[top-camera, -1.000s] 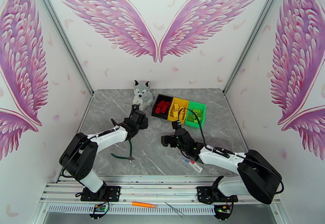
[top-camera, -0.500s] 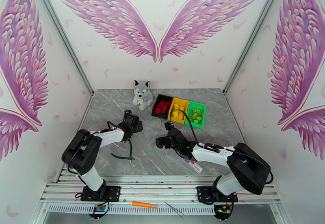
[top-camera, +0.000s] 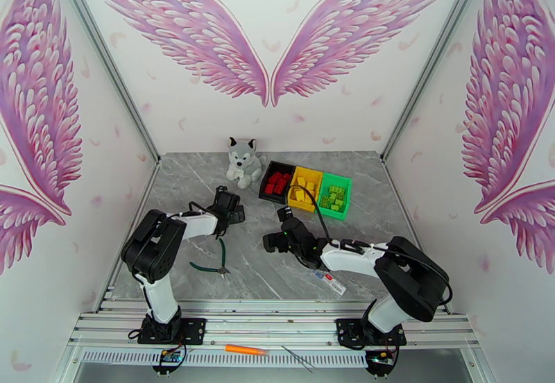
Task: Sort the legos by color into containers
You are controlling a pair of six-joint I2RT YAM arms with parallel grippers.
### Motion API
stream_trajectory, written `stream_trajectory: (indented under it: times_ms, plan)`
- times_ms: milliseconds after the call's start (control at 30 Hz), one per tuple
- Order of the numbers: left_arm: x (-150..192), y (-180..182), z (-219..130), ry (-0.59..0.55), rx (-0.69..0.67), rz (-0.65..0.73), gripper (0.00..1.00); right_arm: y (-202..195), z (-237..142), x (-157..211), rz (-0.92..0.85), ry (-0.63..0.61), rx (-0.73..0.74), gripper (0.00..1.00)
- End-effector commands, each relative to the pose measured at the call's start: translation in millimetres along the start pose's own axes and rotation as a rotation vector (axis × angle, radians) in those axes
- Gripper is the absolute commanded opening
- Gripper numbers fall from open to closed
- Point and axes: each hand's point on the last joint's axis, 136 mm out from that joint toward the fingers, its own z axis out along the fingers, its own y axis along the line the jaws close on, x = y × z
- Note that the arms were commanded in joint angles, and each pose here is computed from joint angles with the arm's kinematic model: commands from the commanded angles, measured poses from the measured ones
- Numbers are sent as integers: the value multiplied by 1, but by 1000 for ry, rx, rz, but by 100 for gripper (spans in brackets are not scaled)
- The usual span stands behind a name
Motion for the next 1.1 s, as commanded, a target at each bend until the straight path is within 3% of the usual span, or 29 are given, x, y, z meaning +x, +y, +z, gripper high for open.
stream_trajectory:
  times_ms: [0, 567, 1067]
  plan:
    - [-6, -9, 5, 5, 13, 17, 93, 9, 2, -10, -4, -24, -22, 99]
    - [-9, -13, 2, -1, 25, 5, 61, 3, 2, -6, -6, -28, -2, 99]
    - [-11, -24, -45, -32, 84, 36, 59, -11, -12, -24, 20, -95, 36, 99]
